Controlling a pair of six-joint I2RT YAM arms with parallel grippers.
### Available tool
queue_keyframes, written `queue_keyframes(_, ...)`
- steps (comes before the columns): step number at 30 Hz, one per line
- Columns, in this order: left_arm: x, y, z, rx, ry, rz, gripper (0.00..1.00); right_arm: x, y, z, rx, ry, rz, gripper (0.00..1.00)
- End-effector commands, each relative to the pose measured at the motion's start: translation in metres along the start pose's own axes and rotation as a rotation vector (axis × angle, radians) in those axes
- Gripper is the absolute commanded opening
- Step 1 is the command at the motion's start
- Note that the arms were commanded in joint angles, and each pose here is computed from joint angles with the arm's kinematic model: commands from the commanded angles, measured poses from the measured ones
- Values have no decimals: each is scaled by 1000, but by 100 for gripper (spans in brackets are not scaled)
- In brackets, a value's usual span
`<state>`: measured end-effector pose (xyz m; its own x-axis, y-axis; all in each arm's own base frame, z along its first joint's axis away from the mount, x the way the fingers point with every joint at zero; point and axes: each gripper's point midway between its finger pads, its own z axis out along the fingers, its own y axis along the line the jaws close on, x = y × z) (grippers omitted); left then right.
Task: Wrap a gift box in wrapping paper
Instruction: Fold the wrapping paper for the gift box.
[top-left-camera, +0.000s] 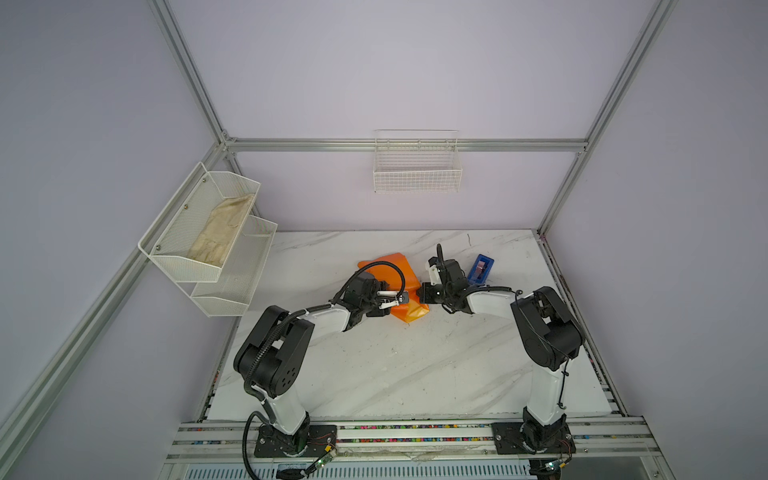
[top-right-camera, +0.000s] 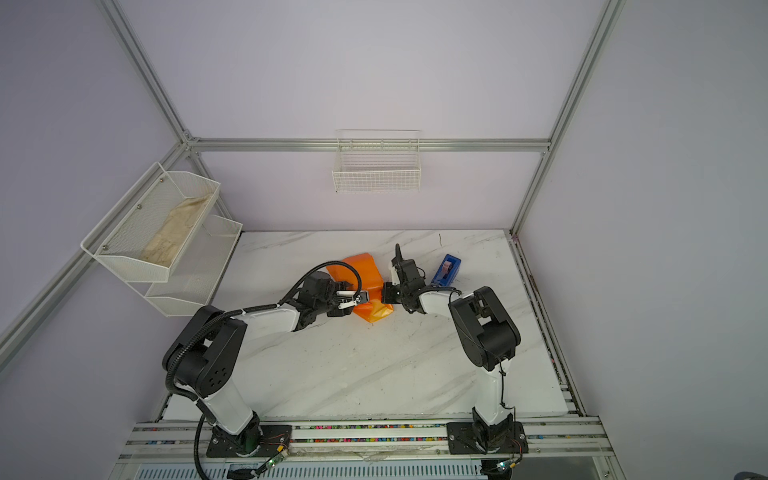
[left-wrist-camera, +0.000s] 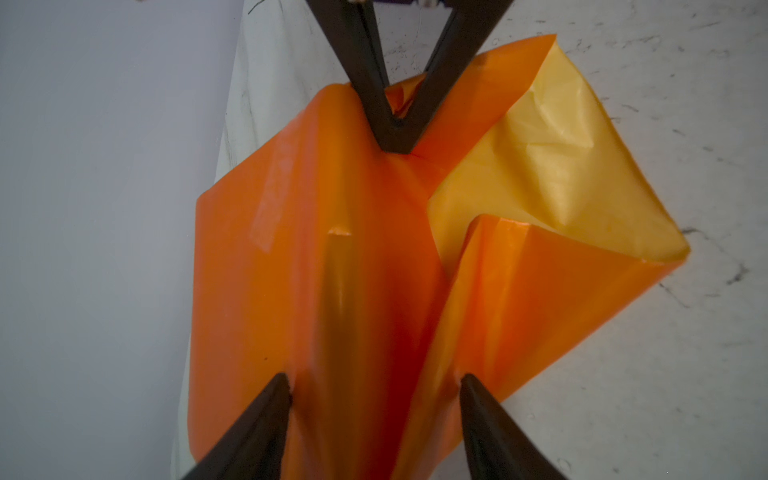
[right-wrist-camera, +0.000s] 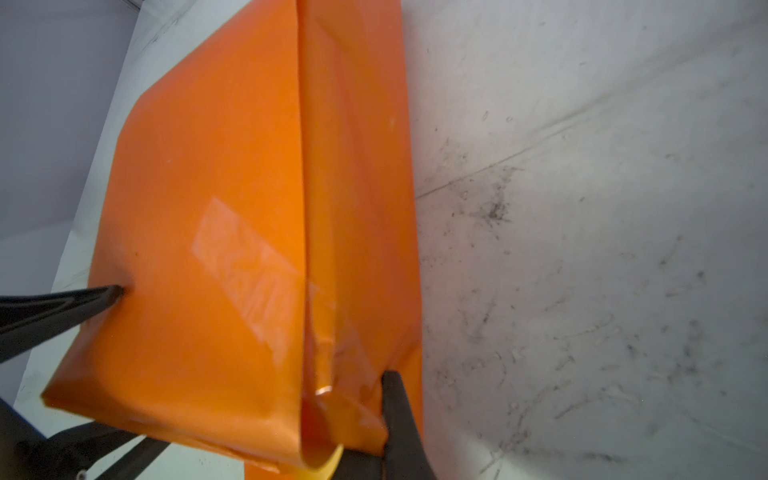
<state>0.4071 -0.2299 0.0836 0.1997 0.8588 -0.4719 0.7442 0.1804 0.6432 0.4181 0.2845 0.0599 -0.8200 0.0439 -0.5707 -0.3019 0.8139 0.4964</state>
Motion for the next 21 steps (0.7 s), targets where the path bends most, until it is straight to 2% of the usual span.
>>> queue_keyframes(1, 1, -1, 10, 38, 35, -48, 65, 0, 5, -4, -1, 0, 8, 3)
queue_keyframes(8, -1, 12, 22, -25, 54, -45, 60, 4, 6, -4, -12, 16, 6, 4)
queue_keyframes(12, 7, 12, 25, -42, 94, -61, 53, 4, 10, -9, -24, 21, 14, 18)
queue_keyframes(15, 11, 6, 25, -34, 107, -57, 53, 9, 11, -12, -31, 40, 32, 27)
queue_keyframes(17, 13, 3, 26, -31, 116, -49, 52, 14, 9, -14, -22, 57, 46, 30)
queue_keyframes(21, 16, 1, 27, -28, 127, -42, 52, 26, 1, -17, 15, 87, 65, 30)
